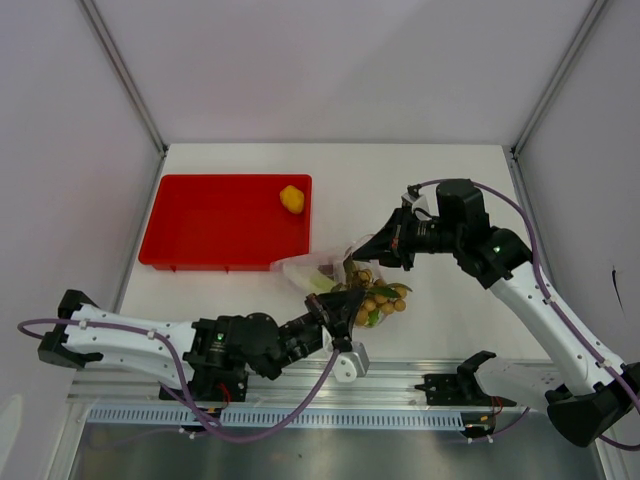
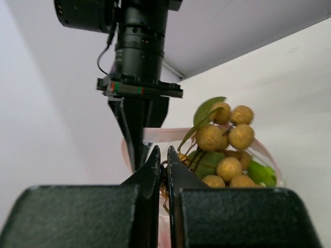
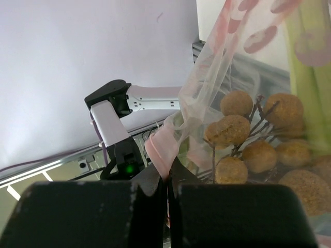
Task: Place the food in the zip-top bag and seal the zipper
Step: Place the fake fruit in the zipper food storage bag.
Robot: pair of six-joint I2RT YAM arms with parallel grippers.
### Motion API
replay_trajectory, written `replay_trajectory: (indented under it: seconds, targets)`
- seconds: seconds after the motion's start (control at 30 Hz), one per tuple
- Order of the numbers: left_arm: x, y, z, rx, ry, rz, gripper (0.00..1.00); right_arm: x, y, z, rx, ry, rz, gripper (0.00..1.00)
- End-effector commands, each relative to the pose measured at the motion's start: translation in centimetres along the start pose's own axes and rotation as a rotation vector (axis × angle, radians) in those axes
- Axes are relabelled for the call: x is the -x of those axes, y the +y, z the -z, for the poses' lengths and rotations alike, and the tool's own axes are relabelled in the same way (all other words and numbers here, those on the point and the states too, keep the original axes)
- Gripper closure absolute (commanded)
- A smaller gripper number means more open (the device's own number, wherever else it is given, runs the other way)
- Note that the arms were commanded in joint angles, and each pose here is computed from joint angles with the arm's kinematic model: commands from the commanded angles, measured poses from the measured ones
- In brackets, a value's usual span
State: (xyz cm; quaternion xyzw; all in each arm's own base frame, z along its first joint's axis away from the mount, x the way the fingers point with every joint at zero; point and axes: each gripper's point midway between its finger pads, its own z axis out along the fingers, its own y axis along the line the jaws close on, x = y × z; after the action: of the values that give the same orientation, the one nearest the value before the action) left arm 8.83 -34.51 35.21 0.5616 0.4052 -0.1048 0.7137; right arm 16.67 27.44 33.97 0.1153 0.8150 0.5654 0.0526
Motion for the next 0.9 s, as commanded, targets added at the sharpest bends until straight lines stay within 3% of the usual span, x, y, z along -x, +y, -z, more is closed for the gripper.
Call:
replay_trajectory:
  seconds: [0.0, 0.3, 0.5, 0.87]
  targets:
    - [2.0, 3.1, 0.4, 0.072, -0.058, -0.14, 1.0, -1.2, 3.1, 1.5, 0.098, 0.029, 0.068, 1.0]
    - [1.9, 4.6, 2.1, 0.051, -0.052, -0.22, 1.0, -1.1, 2.6, 1.6, 0.088, 0.029, 0.074, 1.0]
    - [3.4, 6.2, 2.8, 0.065, -0.115, -0.251, 0.99, -1.0, 2.5, 1.5, 0.092, 0.034, 0.073, 1.0]
    - [0.7, 1.5, 1.6, -0.187, -0.055, -0.371, 1.0, -1.6, 3.9, 2.1, 0.132, 0.052, 0.069, 1.0]
